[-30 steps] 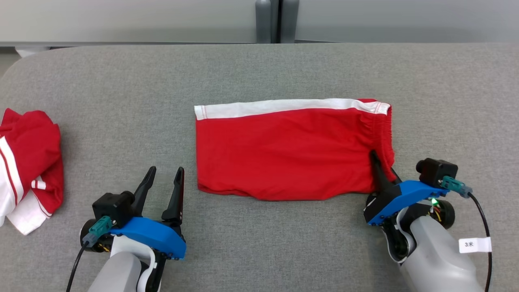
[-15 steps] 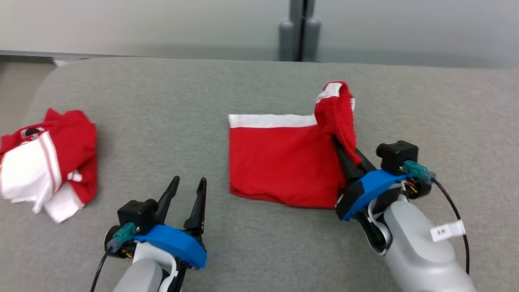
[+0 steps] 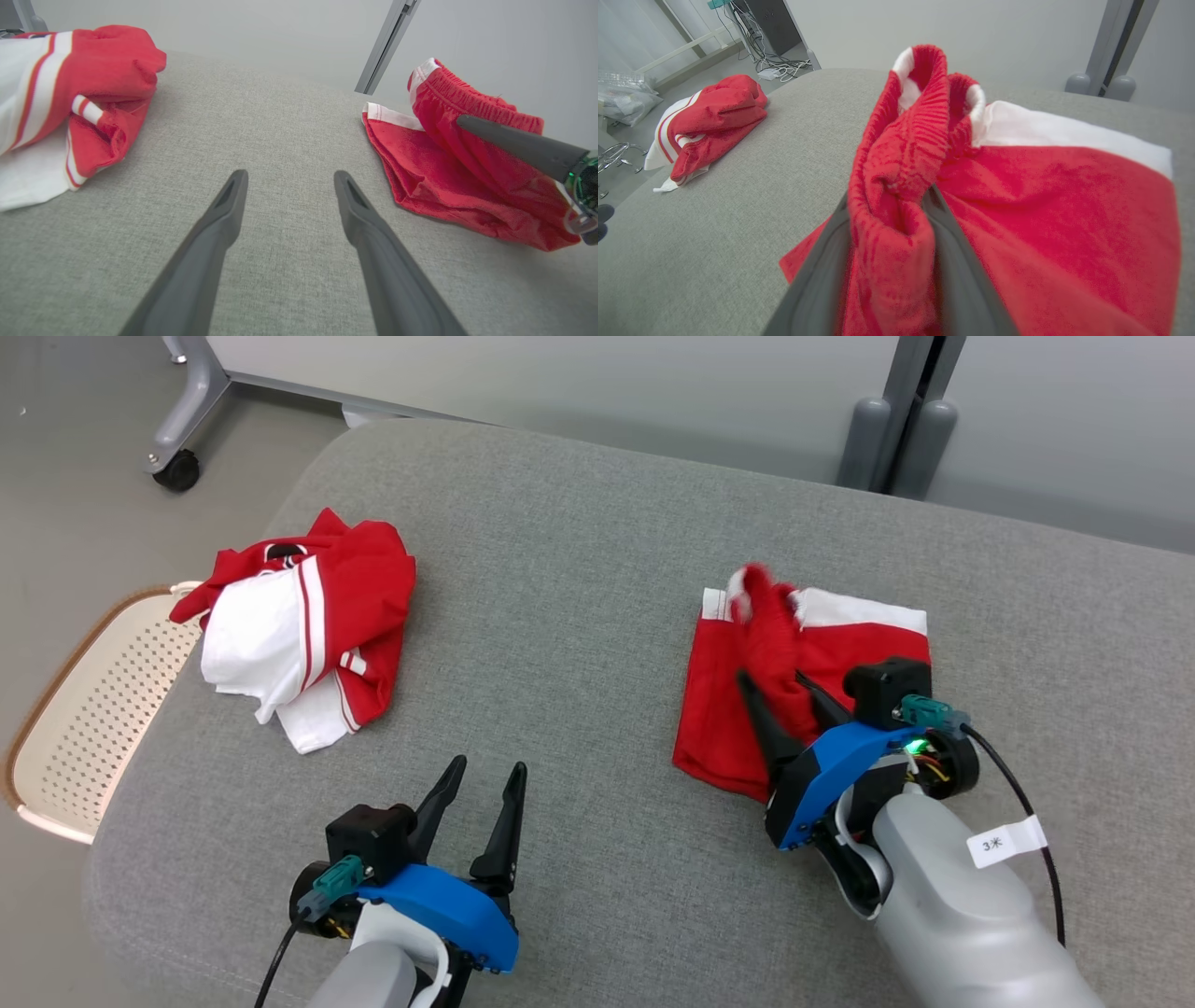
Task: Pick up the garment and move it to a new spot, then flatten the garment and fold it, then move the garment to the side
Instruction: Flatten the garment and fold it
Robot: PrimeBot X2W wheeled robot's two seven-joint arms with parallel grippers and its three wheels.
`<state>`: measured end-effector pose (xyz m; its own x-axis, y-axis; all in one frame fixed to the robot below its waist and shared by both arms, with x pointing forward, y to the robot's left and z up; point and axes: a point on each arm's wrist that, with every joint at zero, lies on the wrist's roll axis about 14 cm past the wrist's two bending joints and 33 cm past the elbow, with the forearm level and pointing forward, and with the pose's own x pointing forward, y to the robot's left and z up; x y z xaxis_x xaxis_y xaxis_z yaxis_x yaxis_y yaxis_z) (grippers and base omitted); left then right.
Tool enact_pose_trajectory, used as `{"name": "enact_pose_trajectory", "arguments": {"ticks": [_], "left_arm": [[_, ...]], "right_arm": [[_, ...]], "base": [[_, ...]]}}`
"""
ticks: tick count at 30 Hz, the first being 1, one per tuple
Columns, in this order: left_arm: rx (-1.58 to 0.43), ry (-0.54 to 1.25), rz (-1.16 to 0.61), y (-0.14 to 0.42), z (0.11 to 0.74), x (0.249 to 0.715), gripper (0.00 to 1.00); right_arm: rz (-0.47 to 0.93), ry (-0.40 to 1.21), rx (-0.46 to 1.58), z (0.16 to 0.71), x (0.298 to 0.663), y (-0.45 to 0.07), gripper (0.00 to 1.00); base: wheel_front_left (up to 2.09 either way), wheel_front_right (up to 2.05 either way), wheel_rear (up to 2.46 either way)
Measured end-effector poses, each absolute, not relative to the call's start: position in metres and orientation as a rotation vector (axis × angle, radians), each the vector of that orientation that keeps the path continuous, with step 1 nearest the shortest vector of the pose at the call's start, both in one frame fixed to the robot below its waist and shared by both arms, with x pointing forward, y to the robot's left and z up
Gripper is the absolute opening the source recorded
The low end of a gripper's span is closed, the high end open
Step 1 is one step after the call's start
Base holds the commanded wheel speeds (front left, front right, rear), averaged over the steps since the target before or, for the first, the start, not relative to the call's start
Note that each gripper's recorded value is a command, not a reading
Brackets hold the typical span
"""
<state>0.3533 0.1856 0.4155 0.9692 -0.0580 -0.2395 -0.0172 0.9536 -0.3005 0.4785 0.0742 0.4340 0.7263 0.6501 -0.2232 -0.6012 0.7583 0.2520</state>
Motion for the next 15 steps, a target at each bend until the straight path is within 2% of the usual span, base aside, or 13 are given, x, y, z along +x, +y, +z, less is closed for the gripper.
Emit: {"name": "enact_pose_trajectory", "arguments": {"ticks": [7,15], "left_arm": [[-0.295,0.236,-0.039,0.184,0.418,0.364,1.00],[-0.223,0.170,-0.102,0.172,0.436,0.392,1.00]], "right_arm": [[0.656,0.257,0.211,0.445,0.480,0.059,1.00],[0.390,0.119,0.207,0.473,0.503,-0.039,1.00]], "base": [[0.00,0.00,0.00],[0.00,0.00,0.00]]}}
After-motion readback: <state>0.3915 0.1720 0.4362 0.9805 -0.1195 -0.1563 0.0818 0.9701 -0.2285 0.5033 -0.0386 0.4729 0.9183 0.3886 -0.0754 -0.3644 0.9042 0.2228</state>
